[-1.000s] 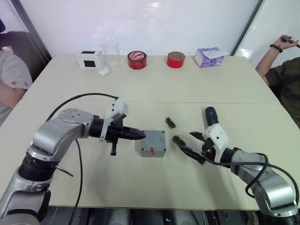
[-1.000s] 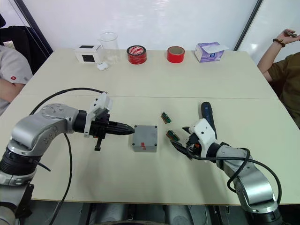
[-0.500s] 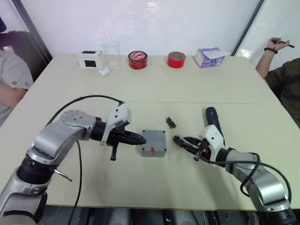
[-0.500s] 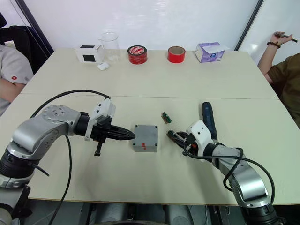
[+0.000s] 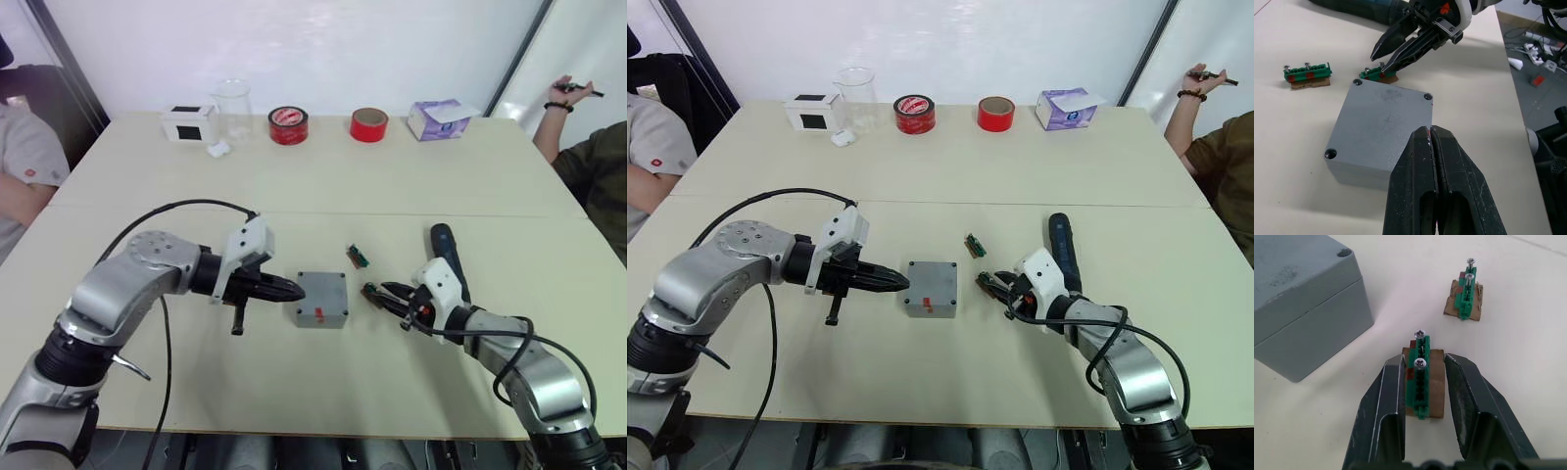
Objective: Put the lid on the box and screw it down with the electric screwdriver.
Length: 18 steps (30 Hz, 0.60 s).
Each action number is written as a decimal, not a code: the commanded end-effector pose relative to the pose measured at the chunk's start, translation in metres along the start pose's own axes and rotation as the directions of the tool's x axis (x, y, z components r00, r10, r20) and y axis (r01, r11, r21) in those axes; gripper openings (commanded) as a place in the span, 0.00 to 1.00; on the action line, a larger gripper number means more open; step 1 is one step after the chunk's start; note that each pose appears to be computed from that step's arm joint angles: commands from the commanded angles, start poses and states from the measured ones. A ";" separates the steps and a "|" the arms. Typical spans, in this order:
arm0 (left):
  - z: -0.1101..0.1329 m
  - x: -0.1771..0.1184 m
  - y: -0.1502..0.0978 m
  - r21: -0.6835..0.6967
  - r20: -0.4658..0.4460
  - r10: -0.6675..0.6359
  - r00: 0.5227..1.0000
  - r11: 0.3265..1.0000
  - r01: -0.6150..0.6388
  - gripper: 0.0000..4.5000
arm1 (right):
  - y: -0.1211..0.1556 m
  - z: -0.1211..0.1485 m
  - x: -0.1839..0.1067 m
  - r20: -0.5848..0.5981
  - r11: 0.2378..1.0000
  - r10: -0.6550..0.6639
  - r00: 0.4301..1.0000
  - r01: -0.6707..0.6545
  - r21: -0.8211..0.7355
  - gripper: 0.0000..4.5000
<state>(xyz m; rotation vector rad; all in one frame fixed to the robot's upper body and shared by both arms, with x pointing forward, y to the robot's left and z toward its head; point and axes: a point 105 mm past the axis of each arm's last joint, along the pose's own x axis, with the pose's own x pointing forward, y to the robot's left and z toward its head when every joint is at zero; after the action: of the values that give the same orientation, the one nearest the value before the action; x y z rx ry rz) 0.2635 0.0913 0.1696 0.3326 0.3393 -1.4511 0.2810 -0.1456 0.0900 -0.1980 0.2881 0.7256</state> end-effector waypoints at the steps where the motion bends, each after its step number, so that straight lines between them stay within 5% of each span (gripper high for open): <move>1: 0.004 -0.002 -0.001 0.031 0.016 0.009 1.000 0.999 -0.009 0.00 | 0.000 0.011 0.000 0.045 1.000 -0.001 0.999 0.001 -0.021 0.02; 12: 0.002 -0.003 0.000 0.027 0.018 0.019 1.000 0.999 -0.019 0.00 | 0.002 0.016 -0.004 0.053 1.000 -0.003 0.999 0.003 -0.010 0.02; 18: 0.000 -0.009 0.009 -0.010 0.040 0.060 0.997 0.998 -0.059 0.00 | -0.012 0.044 -0.016 0.139 0.995 -0.096 0.986 0.095 0.011 0.02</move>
<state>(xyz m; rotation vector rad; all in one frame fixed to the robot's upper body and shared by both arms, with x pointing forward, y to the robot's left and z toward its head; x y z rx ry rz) 0.2671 0.0960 0.1641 0.3042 0.3472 -1.4226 0.2836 -0.1495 0.1063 -0.1496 0.2557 0.6696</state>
